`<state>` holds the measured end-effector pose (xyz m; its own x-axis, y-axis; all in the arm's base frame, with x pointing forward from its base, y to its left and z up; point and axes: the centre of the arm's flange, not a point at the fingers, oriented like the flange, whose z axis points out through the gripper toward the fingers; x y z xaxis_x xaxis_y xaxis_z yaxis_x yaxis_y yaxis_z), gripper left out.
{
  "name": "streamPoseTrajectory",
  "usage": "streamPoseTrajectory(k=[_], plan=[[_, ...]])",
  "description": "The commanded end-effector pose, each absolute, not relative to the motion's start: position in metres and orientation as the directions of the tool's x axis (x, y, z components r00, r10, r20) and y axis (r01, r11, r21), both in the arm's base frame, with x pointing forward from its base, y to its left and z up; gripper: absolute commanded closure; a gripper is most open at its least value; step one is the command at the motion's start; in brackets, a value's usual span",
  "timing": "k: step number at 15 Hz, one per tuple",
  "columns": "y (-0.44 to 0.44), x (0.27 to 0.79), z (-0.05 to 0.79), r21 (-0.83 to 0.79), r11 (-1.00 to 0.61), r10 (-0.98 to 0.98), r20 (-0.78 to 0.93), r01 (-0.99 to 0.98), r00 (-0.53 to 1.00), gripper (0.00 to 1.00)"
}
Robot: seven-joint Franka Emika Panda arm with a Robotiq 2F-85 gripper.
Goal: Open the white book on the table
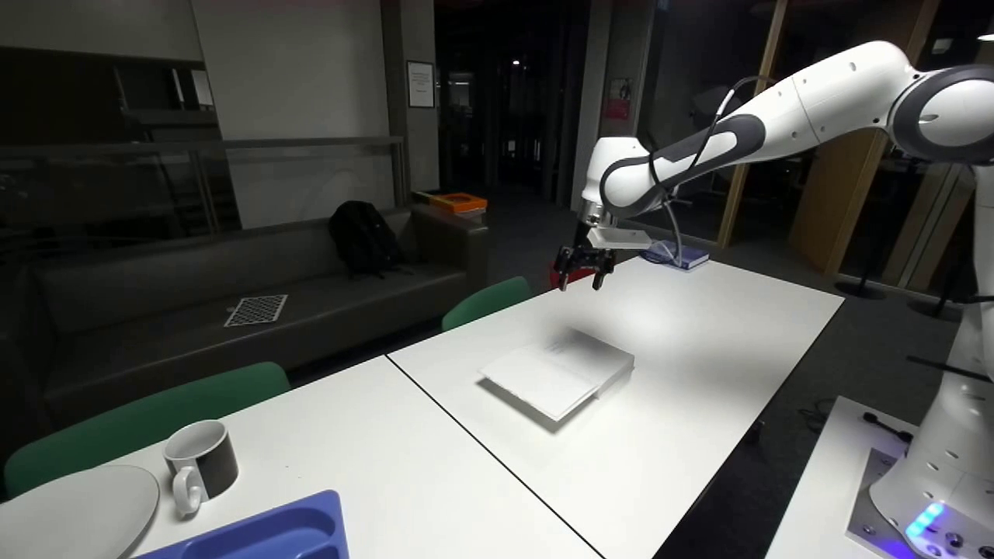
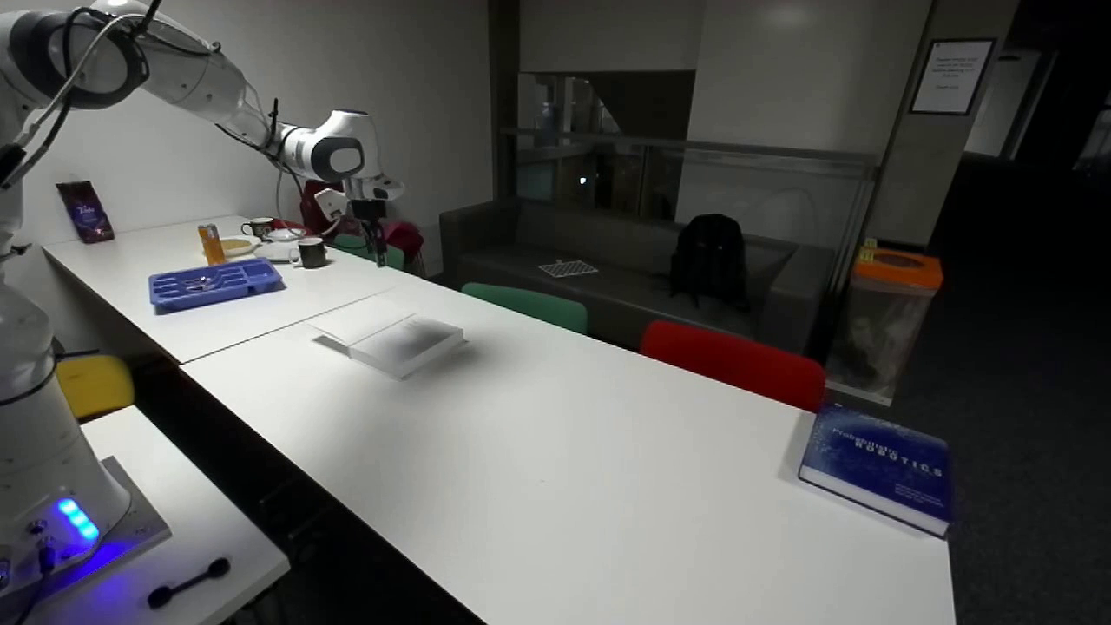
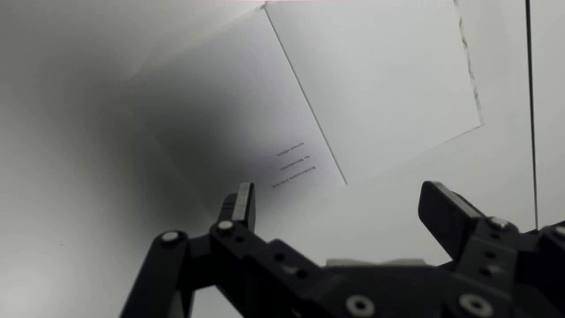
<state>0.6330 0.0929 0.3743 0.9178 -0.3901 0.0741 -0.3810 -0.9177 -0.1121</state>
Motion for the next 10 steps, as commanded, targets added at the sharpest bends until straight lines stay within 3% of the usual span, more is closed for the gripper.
streamPoseTrajectory(k=[1,5,10], plan=[[0.057,0.596,0.374,-0.097,-0.896,-0.432,-0.029,-0.433,0.901,0.00],[0.033,0.567,0.361,-0.007,-0.919,-0.385,-0.189,-0.394,0.903,0.00],[0.023,0.532,0.352,0.015,-0.980,-0.194,-0.304,-0.199,0.933,0.00]])
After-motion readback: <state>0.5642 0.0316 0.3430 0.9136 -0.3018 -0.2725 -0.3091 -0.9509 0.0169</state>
